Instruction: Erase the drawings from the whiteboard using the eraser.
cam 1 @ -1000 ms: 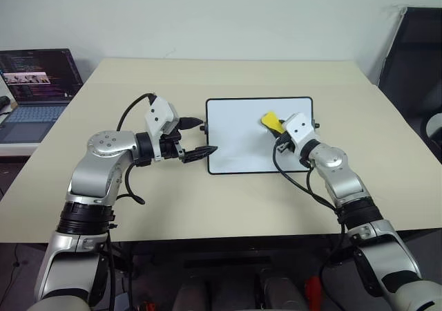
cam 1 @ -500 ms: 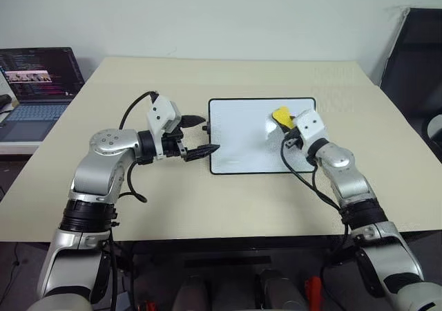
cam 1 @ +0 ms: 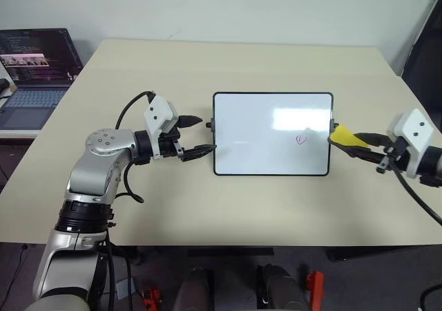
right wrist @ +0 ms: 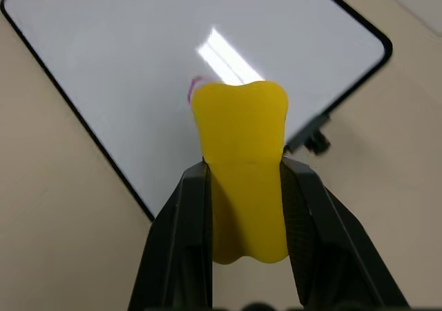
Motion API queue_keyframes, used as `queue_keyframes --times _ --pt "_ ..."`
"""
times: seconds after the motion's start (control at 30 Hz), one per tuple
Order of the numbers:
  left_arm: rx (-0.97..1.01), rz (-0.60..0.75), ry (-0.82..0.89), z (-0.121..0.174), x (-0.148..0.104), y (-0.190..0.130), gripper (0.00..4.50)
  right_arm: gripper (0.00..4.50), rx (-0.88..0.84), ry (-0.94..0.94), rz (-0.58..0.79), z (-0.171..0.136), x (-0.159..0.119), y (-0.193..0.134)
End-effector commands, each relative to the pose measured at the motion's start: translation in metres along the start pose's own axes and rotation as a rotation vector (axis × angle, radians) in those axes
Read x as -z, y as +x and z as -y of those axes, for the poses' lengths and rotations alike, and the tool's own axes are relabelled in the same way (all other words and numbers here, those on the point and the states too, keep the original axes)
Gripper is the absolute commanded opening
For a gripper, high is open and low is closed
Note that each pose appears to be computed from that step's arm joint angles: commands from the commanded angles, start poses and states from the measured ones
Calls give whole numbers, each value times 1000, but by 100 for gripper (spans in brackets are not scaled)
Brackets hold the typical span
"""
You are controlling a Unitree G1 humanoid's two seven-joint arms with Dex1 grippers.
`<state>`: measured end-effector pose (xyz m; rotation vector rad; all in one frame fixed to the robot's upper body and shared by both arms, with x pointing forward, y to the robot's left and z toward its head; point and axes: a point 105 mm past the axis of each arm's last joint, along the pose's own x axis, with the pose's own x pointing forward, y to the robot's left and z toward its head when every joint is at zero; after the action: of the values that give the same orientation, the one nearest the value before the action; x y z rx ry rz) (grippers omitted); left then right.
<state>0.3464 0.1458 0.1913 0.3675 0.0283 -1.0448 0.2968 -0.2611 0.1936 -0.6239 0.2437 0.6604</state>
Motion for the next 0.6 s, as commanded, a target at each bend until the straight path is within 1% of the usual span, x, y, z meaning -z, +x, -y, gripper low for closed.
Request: queue_keyframes --times 0.03,0.23,0.43,0.6 --pt "-1 0 44 -6 -9 -4 450 101 37 -58 -47 14 4 -18" --pt "3 -9 62 -10 -12 -10 450 101 62 -75 -65 23 5 -28" --pt "1 -21 69 -13 -12 -11 450 101 49 -89 -49 23 0 -26" --pt "-2 -20 77 -12 -14 -12 450 101 41 -85 -56 23 4 -23"
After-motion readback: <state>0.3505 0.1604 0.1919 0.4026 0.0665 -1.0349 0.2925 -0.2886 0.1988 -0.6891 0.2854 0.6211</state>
